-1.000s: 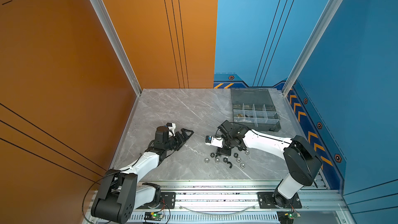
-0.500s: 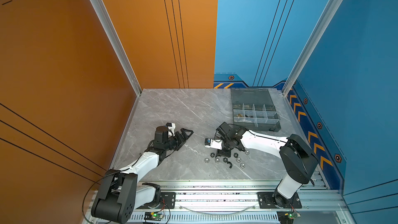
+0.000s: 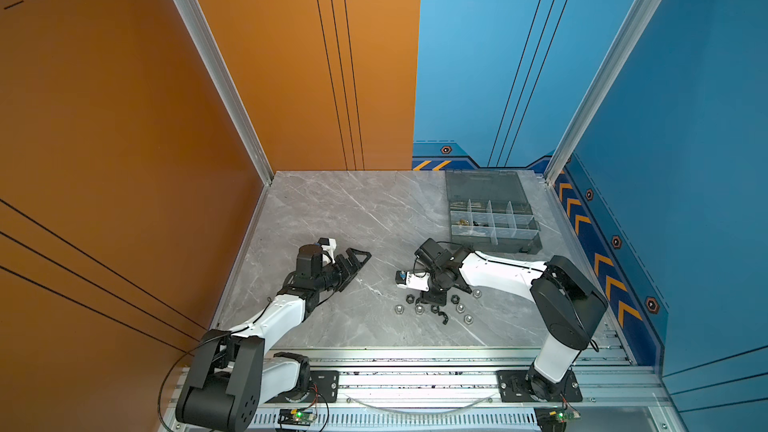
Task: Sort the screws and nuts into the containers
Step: 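Lower the right gripper and grasp a black wing nut among the hex nuts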
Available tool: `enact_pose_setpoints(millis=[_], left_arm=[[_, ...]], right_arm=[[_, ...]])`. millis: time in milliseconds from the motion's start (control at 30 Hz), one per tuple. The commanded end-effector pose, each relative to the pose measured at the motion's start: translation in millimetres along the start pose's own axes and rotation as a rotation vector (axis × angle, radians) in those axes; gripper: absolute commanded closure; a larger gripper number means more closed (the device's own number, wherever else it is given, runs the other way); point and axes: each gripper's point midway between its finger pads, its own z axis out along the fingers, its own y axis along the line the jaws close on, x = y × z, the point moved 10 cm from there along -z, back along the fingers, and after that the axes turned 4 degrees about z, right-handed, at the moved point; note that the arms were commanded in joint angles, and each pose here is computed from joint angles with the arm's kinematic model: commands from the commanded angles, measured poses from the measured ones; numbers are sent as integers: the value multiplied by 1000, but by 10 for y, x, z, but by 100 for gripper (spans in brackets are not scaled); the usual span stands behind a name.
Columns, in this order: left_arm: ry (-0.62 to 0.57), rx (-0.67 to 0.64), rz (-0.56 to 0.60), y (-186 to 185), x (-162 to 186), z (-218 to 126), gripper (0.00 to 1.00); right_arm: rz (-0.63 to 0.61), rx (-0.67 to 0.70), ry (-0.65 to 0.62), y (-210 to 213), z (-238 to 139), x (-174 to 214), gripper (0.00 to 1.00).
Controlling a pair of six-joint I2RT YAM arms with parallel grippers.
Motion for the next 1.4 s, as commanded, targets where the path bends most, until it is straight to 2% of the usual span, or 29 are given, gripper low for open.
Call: enact_pose_setpoints(millis=[0, 533, 933, 1100, 1233, 1367], left_arm=[[2, 13, 2, 25, 23, -29, 2], [-3, 16, 0, 46, 23, -47, 2], [-5, 14, -6, 61, 21, -49, 2], [-6, 11, -10, 65, 11, -47, 2], [-2, 16, -12, 51, 16, -48, 2], [-12, 15, -14, 41, 24, -76, 2]], right_arm=[[-7, -2, 16, 1, 3, -52, 60], [-14, -1, 49, -6, 73, -120, 64], [4, -9, 81, -9, 103, -94, 79], [21, -5, 87, -20, 50, -105, 91], [46, -16, 57, -31, -29, -115, 99], [81, -26, 6, -91, -148, -123, 100]])
